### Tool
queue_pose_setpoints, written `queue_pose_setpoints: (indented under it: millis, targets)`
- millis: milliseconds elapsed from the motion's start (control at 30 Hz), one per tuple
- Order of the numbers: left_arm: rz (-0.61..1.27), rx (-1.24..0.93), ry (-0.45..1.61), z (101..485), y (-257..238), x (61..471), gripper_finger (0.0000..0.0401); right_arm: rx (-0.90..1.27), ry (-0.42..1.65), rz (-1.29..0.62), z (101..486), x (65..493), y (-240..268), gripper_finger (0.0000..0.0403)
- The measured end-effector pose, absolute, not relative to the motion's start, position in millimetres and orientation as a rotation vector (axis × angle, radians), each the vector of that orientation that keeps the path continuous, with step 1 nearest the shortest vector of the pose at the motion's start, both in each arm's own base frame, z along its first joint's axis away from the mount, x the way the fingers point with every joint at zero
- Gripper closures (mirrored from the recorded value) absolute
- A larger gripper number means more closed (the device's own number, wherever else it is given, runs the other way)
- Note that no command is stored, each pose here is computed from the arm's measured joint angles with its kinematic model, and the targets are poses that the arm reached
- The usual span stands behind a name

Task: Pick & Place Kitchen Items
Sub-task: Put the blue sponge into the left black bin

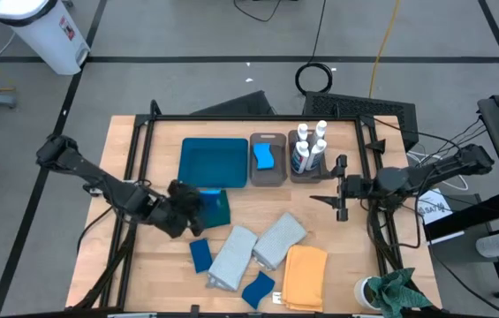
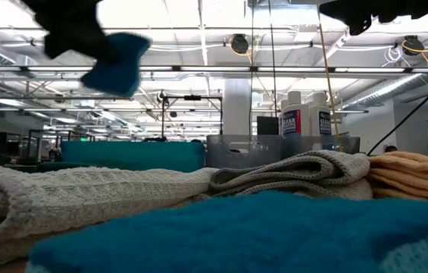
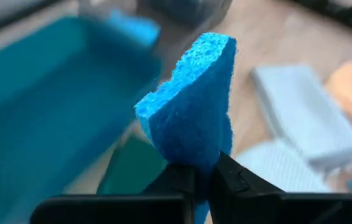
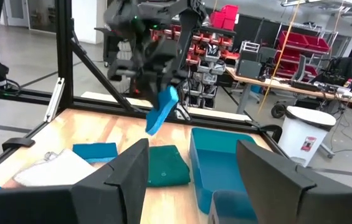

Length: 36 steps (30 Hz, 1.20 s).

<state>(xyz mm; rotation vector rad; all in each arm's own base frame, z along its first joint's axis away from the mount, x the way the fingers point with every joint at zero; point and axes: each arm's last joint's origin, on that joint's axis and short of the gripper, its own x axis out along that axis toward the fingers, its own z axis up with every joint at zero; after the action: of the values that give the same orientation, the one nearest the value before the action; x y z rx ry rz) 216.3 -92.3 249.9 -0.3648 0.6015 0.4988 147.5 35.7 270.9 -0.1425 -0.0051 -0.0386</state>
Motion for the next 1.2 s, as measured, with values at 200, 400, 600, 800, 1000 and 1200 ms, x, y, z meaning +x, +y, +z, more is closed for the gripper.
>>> queue_pose_setpoints:
  millis: [200,400,600,800,1000,1200]
  targets:
    - [0.45,-0.267,0.412,269.5,-77.6,241.1,0.0388,-0.148,0.009,-0.038,268.7,150.8,36.7,0.019]
    - [0.399,-0.184,0.302,279.0,-65.6,262.3,0.0387,-0.138,0.007,-0.038,267.7,155.0,38.0,0.019]
    - [0.347,-0.106,0.223,276.3,-54.5,287.5,0.0389,-0.09,-0.001,-0.038,264.8,166.6,41.6,0.019]
    - [0.302,-0.05,0.174,267.9,-47.3,306.6,0.0382,-0.095,0.014,-0.055,254.6,186.9,44.0,0.019]
    - [0.29,-0.026,0.154,260.1,-45.5,316.9,0.0389,-0.087,0.027,-0.091,243.8,205.6,36.9,0.019]
    - [0.286,-0.034,0.159,259.0,-42.2,317.7,0.0376,0.004,0.041,-0.056,231.2,222.8,27.3,0.019]
